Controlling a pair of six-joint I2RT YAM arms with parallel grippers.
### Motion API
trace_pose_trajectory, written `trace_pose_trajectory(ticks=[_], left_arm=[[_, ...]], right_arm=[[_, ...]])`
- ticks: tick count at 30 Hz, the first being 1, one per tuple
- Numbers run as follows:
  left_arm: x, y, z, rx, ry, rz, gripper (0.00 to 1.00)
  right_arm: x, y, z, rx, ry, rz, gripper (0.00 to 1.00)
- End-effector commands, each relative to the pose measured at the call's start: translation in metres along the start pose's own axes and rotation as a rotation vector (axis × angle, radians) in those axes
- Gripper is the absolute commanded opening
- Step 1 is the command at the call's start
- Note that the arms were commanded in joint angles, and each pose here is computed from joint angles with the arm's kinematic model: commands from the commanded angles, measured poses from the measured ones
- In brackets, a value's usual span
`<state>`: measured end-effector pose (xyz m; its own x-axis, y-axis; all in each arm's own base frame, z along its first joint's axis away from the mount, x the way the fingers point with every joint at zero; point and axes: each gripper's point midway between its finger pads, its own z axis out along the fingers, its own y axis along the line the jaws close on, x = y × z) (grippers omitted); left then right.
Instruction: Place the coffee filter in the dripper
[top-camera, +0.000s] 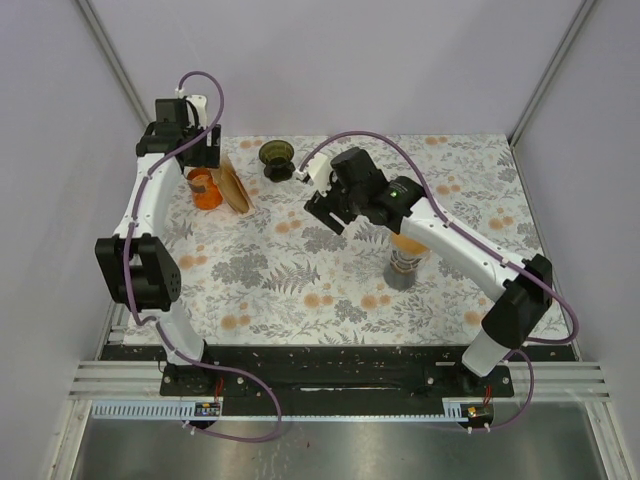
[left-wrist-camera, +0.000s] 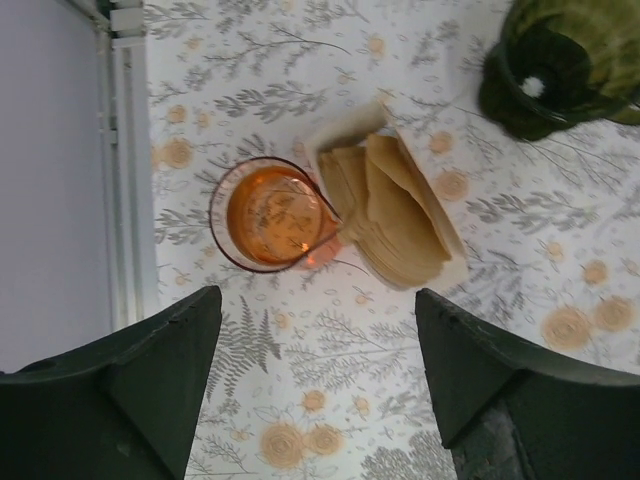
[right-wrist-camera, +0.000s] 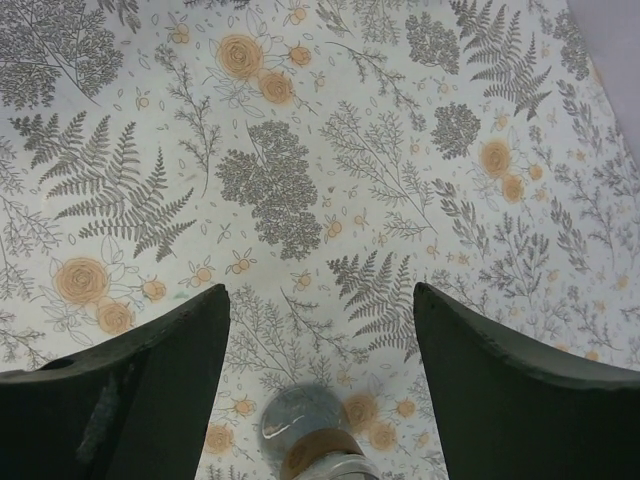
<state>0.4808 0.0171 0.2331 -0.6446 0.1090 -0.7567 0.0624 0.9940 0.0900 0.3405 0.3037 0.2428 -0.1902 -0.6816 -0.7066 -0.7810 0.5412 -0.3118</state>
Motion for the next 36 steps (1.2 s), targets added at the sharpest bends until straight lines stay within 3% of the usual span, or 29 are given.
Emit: trace_pose_trajectory(ticks=[1,5,7,9,11,16,24,32,36], left_arm=[[-0.027,0.037,0.008,-0.169,-0.045,0.045,0.78],[-0.010,0.032,0.028,-0.089,0.043,0.099,0.71],[-0.006,0.034,0.036,-0.060,0.079,0.056,0.70],[-0.006,0.048,0.041,-0.093,0.085,-0.020,0.67],[-0.010,0.059,0.044,-0.123,0.056,-0.098,0.72],[-0.025,0.073,0.043,-0.196,-0.024,-0.128,0.74],[0.008,0.085,0.073,-0.208,0.099,-0.126,0.69],[0.021,0.087,0.090,-0.193,0.138,-0.143,0.67],[0.029,0.089,0.098,-0.187,0.158,-0.143,0.59]], right_arm=[[-0.008,0.013,-0.004,-0.051,-0.046,0.078,0.82],[0.003,0.018,-0.004,-0.055,-0.036,0.091,0.82],[0.008,0.020,-0.004,-0.057,-0.030,0.097,0.82],[0.012,0.023,-0.005,-0.064,-0.028,0.103,0.82],[0.012,0.024,-0.009,-0.068,-0.034,0.106,0.82],[0.012,0.037,-0.015,-0.135,-0.056,0.109,0.82],[0.016,0.041,-0.025,-0.148,-0.077,0.112,0.82],[0.021,0.047,-0.028,-0.174,-0.077,0.112,0.83],[0.023,0.049,-0.027,-0.181,-0.073,0.112,0.83]])
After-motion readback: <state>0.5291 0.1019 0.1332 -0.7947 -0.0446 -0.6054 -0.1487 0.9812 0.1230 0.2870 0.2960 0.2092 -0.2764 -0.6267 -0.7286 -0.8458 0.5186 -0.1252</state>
